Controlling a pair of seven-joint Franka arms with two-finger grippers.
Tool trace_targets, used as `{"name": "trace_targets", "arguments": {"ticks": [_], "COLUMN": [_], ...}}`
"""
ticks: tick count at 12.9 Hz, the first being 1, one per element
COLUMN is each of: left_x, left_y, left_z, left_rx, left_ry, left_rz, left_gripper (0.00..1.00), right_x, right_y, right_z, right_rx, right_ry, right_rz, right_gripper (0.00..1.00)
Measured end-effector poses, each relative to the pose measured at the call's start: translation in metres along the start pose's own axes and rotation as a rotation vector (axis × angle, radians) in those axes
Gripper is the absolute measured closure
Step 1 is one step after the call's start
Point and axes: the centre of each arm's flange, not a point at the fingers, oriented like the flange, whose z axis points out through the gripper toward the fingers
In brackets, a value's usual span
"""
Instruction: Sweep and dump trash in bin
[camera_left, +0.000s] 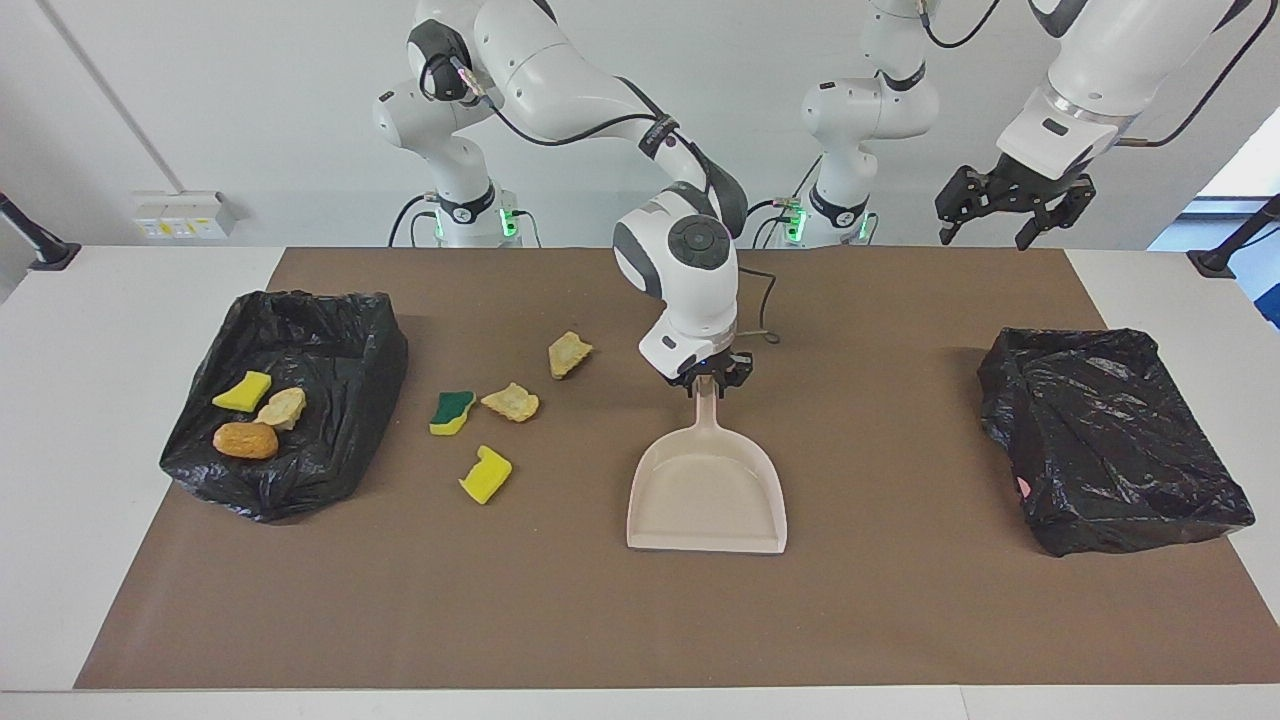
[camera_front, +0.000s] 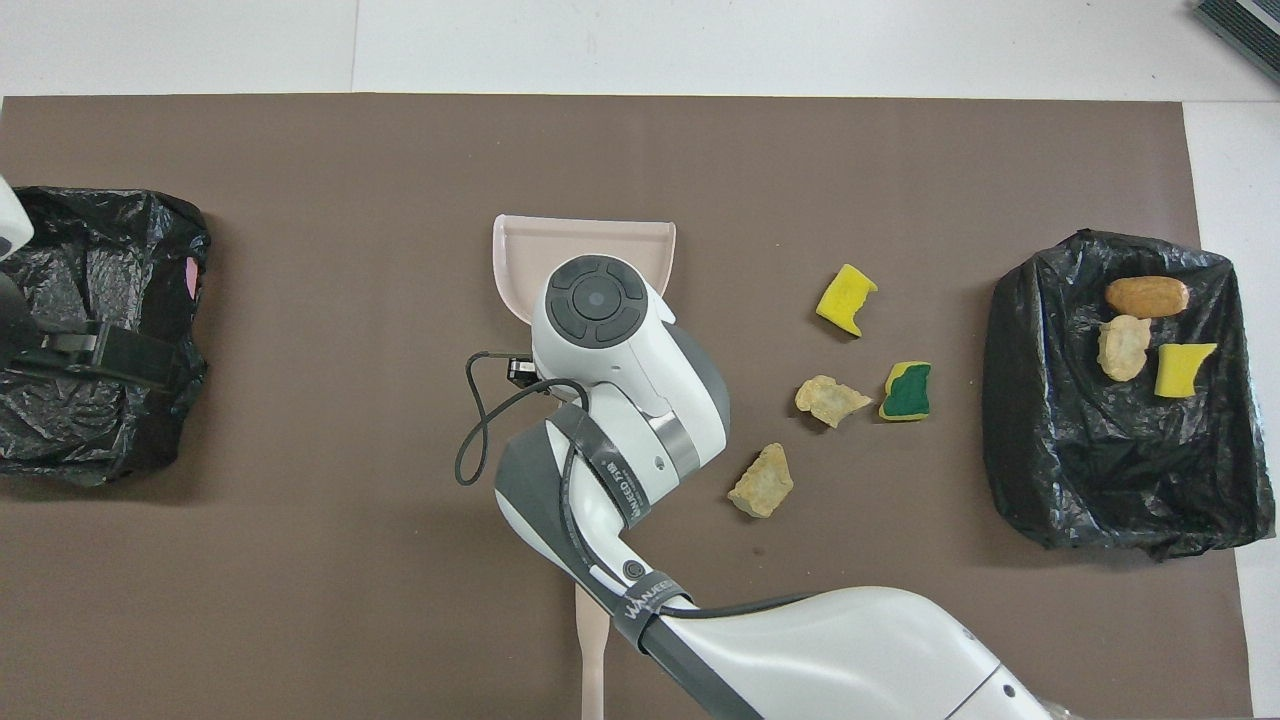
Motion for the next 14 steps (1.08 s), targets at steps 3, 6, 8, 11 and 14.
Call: {"name": "trace_targets", "arguments": {"ticks": [3,6,8,11,14], "left_x": [0.000,0.000,0.000,0.000,0.000], "left_y": [0.000,0.000,0.000,0.000,0.000], "left_z": [0.000,0.000,0.000,0.000,0.000], "left_rx": [0.000,0.000,0.000,0.000,0.000], "left_ry": [0.000,0.000,0.000,0.000,0.000], "left_rz": [0.000,0.000,0.000,0.000,0.000], "left_gripper": [0.00,0.00,0.00,0.00,0.00], "right_x": [-0.014,-0.043,-0.074,-0.132,-0.192], "right_y": [0.002,0.015,0.032,0.037,0.030], "right_z": [-0.044,-0.109,-0.149,-0.163,-0.125], "right_rx": [-0.010,-0.045,-0.083,-0.120,-0.069], "right_ry": [-0.017,-0.061,-0.108,-0.184,-0.227], "right_rz": [-0.011,-0.025,-0.036,-0.066,-0.040], "right_gripper": [0.01,0.00,0.00,0.00,0.00]}}
